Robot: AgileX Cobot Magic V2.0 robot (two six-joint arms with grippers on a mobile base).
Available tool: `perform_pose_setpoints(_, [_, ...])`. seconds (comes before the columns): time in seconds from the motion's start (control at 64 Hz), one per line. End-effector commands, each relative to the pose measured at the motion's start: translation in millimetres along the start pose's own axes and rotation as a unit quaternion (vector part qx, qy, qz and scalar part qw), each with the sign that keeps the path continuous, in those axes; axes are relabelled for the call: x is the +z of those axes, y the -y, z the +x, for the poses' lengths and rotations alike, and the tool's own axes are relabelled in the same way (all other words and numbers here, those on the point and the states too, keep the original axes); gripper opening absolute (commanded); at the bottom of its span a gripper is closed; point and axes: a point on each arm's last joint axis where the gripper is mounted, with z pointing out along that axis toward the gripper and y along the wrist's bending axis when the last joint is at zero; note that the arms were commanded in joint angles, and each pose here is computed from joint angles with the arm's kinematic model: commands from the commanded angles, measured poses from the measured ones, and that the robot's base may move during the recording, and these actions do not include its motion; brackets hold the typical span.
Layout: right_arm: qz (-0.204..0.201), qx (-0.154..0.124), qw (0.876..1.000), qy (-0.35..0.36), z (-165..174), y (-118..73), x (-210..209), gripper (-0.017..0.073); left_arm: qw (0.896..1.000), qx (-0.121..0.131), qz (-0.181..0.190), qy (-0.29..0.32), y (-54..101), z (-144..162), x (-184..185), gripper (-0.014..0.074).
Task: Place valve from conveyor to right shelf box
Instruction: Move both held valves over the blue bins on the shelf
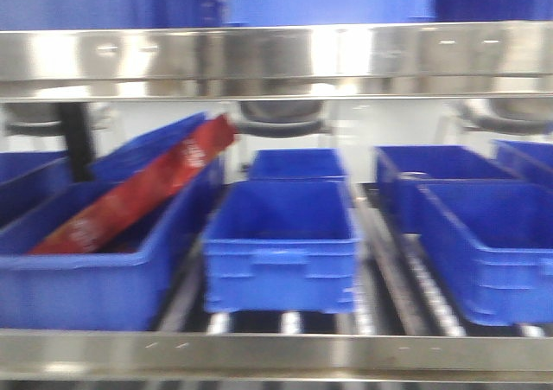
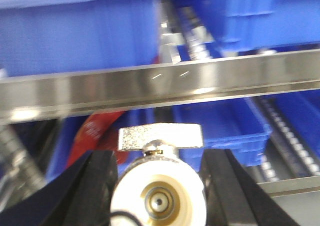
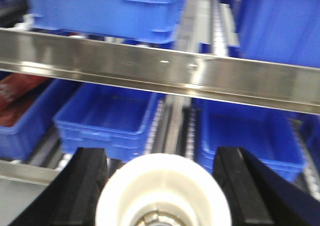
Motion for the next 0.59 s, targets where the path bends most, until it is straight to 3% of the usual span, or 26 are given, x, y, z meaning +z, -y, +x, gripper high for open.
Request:
perform_pose_setpoints(0.0, [0.007, -0.004, 0.999, 0.047, -10.2, 1.0, -5.1, -0.0154, 0.999, -0.005, 0.001, 0.035, 0.7, -6.7, -4.0, -0.0111])
perform_pose_setpoints(0.578, [0.007, -0.004, 0.999, 0.047, -10.2, 1.0, -5.1, -0.0154, 0.999, -0.005, 0.001, 0.035, 0.7, -6.7, -4.0, -0.0111])
